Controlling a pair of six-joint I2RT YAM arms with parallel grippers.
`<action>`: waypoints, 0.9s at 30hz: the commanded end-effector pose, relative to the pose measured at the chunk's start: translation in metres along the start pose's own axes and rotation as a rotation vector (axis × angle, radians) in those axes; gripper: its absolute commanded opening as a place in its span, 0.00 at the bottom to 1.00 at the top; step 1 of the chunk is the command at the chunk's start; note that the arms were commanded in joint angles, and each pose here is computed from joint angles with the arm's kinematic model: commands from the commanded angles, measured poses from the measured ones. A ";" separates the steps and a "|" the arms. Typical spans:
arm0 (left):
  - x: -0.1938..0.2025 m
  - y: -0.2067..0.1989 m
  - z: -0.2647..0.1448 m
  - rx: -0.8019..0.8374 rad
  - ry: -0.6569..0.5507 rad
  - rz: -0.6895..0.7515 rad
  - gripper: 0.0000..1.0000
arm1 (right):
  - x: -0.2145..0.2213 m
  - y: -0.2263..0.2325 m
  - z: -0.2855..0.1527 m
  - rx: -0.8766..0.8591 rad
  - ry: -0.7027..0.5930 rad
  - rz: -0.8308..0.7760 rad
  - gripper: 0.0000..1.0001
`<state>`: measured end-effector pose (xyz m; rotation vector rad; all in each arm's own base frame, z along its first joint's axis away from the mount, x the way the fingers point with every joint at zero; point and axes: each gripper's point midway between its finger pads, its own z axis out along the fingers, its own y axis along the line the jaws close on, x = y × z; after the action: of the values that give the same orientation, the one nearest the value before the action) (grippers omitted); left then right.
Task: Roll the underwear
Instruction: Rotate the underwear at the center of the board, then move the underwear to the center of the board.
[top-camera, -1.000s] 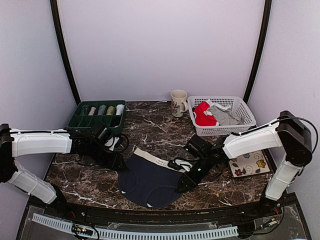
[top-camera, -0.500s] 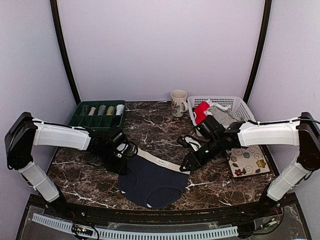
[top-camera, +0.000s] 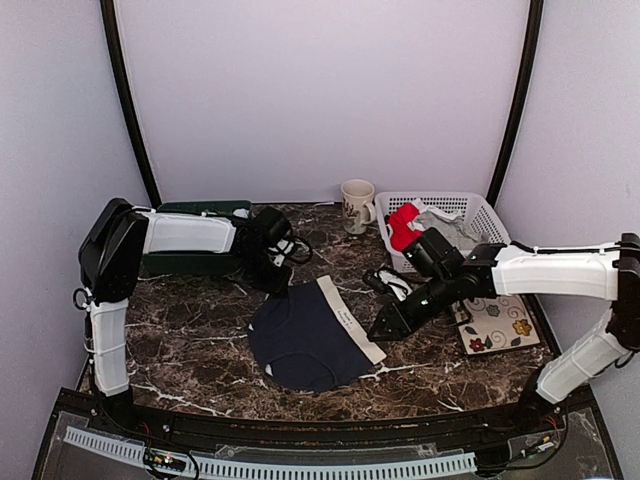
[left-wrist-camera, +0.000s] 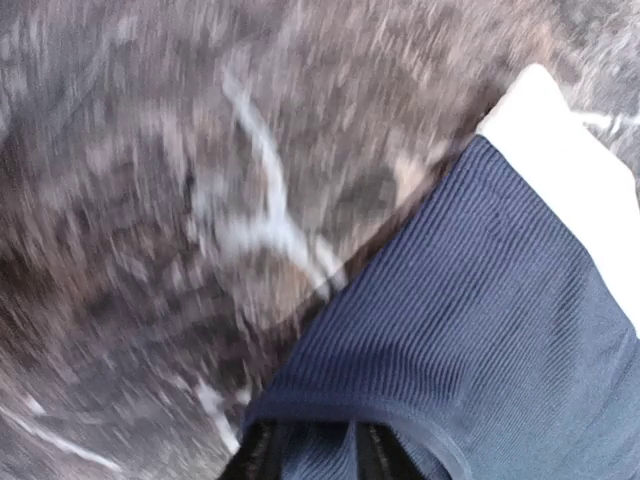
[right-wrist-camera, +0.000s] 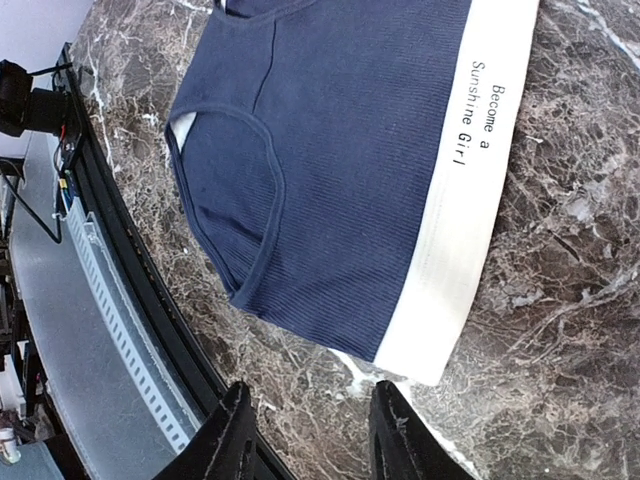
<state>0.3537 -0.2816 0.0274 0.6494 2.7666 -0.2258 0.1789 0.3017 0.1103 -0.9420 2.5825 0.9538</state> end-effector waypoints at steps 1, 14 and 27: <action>-0.043 0.000 -0.045 0.024 -0.104 0.037 0.35 | -0.016 -0.002 0.015 -0.021 -0.013 -0.022 0.37; 0.006 -0.007 -0.114 0.127 -0.155 -0.011 0.55 | -0.004 -0.018 0.081 -0.033 0.155 -0.077 0.31; 0.047 -0.022 -0.110 0.255 -0.125 -0.053 0.56 | 0.086 0.033 0.087 -0.196 0.329 0.007 0.27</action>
<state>0.2851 -0.2490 0.1071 0.5781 2.7012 -0.5141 0.1307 0.3420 0.0248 -1.2435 2.6926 1.0552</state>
